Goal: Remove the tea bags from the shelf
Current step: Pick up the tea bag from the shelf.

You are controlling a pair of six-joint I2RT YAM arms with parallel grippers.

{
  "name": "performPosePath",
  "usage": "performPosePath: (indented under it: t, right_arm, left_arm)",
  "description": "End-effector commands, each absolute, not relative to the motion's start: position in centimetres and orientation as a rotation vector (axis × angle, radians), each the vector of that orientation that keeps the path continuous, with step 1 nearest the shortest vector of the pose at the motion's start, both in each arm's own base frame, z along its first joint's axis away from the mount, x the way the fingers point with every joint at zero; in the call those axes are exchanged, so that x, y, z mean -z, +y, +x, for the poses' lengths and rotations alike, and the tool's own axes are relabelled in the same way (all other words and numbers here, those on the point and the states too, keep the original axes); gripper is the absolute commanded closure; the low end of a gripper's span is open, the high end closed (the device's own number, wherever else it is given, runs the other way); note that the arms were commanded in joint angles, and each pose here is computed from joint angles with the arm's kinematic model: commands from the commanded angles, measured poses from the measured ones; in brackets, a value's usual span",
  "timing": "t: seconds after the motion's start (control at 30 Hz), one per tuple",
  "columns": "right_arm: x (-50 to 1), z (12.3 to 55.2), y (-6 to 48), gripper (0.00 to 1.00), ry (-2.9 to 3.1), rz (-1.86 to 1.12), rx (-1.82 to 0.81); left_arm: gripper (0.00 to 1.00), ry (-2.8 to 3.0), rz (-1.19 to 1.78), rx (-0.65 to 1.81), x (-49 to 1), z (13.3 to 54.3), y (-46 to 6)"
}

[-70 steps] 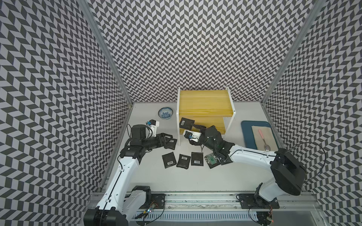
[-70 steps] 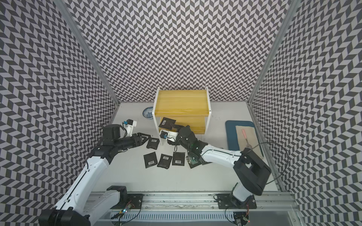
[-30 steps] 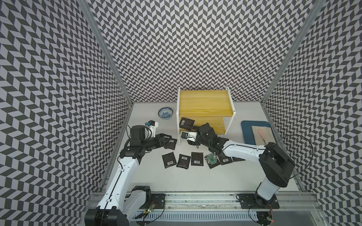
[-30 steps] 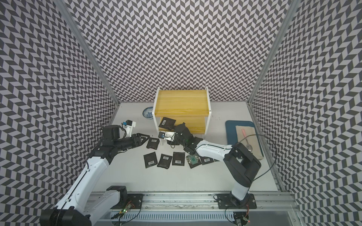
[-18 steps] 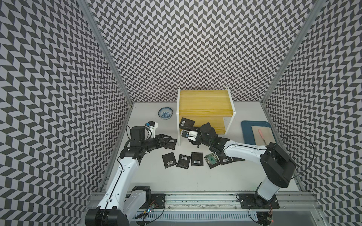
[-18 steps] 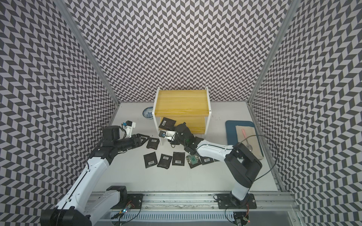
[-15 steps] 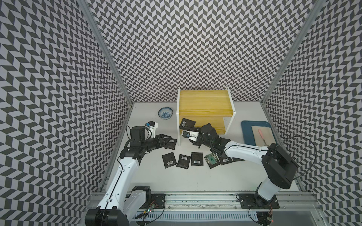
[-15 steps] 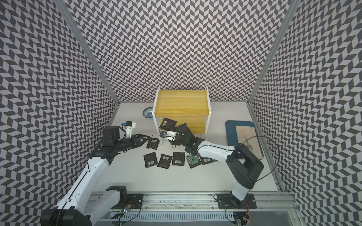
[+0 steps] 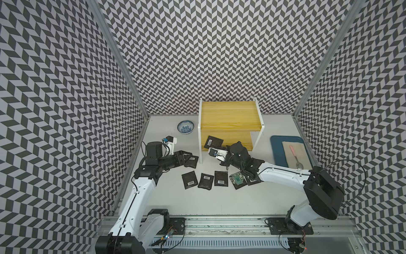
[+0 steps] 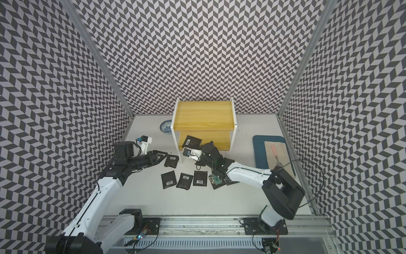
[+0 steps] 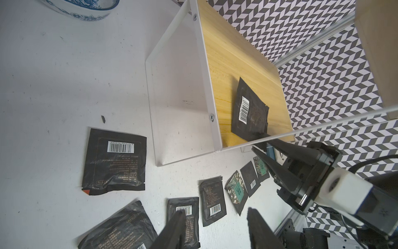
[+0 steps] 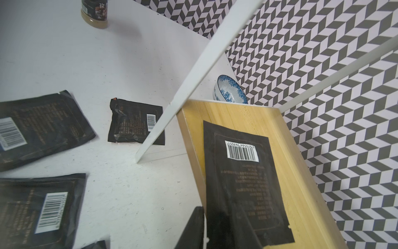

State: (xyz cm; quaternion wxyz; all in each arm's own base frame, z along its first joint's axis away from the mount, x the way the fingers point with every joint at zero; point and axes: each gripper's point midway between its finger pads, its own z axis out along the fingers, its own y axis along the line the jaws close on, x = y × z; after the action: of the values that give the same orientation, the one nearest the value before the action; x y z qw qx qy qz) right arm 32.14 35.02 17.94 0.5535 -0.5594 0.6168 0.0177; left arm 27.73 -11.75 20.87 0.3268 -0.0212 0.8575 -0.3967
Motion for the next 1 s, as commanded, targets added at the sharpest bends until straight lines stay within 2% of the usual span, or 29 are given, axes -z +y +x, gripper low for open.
performPosePath:
  t: [0.0,0.47,0.67,0.97]
  right_arm:
    - [-19.2,31.3,34.7,0.80,1.453,-1.278,-0.047]
    - [-22.1,28.9,33.1,0.93,1.460,-1.211,-0.059]
    - [-24.1,27.2,32.6,0.97,1.466,-1.162,-0.152]
    - [-26.7,23.8,31.8,0.98,1.457,-1.153,-0.294]
  left_arm:
    - [0.50,2.198,-0.034,1.058,-22.0,27.7,-11.9]
    - [0.48,2.129,-0.004,1.079,-24.0,27.5,-12.1]
    - [0.43,2.084,0.037,1.115,-24.9,26.9,-12.6]
    - [0.34,1.988,0.142,1.181,-27.0,25.3,-13.7]
